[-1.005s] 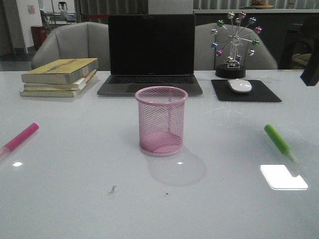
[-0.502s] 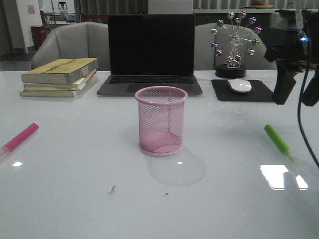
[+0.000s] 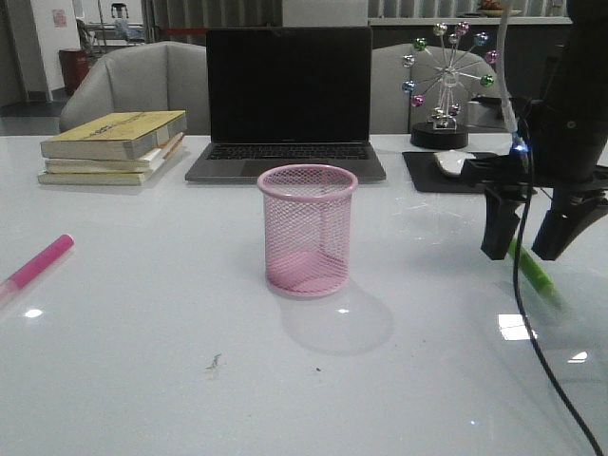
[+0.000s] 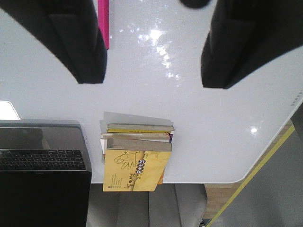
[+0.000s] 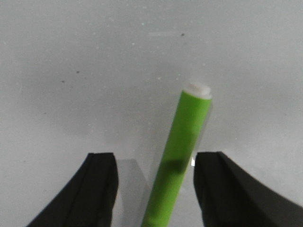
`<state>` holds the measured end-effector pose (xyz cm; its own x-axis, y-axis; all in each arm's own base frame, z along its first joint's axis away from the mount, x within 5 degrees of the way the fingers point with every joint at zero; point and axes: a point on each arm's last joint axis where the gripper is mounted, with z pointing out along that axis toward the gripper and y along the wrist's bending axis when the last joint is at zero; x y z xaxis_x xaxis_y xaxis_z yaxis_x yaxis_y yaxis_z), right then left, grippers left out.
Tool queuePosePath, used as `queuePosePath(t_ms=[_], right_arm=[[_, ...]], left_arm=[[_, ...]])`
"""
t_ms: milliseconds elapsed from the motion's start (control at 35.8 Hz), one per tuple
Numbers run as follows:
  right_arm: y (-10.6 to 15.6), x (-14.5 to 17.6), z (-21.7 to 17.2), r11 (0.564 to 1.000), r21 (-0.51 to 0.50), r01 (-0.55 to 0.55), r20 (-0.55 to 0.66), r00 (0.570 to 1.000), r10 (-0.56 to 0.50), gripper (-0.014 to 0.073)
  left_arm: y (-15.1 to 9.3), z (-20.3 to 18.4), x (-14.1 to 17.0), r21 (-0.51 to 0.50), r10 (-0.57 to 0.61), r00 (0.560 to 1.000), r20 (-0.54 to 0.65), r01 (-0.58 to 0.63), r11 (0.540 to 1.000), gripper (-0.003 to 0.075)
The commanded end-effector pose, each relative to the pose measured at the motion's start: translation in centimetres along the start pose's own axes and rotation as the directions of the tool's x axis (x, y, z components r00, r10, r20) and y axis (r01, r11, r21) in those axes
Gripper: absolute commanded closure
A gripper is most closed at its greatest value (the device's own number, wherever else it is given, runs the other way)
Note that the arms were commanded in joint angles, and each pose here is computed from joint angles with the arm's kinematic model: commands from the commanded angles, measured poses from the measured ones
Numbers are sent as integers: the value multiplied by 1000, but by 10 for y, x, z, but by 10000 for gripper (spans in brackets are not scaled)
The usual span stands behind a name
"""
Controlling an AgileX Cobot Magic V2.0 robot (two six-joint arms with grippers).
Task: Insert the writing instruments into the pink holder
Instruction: 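Lower the right gripper over the green highlighter and close on it, then lift the green highlighter upright with the right gripper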
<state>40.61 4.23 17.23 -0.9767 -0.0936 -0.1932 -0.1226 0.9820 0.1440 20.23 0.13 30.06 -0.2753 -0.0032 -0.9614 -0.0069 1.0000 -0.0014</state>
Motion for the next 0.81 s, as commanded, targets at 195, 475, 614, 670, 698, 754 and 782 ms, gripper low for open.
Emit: queuePosePath(t_ms=[195, 475, 614, 670, 698, 754, 782], right_arm=[[-1, -10, -16, 999, 27, 21, 81, 996, -23, 120], [-3, -9, -3, 1000, 25, 17, 43, 999, -18, 193], [-4, -8, 0, 1000, 24, 16, 29, 999, -17, 315], [-4, -9, 0, 1000, 24, 16, 29, 999, -17, 384], [-4, -9, 0, 1000, 24, 17, 32, 999, -17, 434], [-3, -12, -2, 1000, 23, 17, 43, 999, -18, 522], [-3, -13, -4, 1000, 19, 14, 51, 999, -15, 554]], left_arm=[[0, -4, -22, 3, -17, 991, 132, 17, 1000, 231], [0, -4, -22, 3, -17, 991, 132, 17, 1000, 231], [0, -4, -22, 3, -17, 991, 132, 17, 1000, 231], [0, -4, -22, 3, -17, 991, 132, 17, 1000, 231], [0, -4, -22, 3, -17, 991, 132, 17, 1000, 231], [0, -4, -22, 3, -17, 991, 132, 17, 1000, 231], [0, -4, -22, 3, -17, 991, 132, 17, 1000, 231]])
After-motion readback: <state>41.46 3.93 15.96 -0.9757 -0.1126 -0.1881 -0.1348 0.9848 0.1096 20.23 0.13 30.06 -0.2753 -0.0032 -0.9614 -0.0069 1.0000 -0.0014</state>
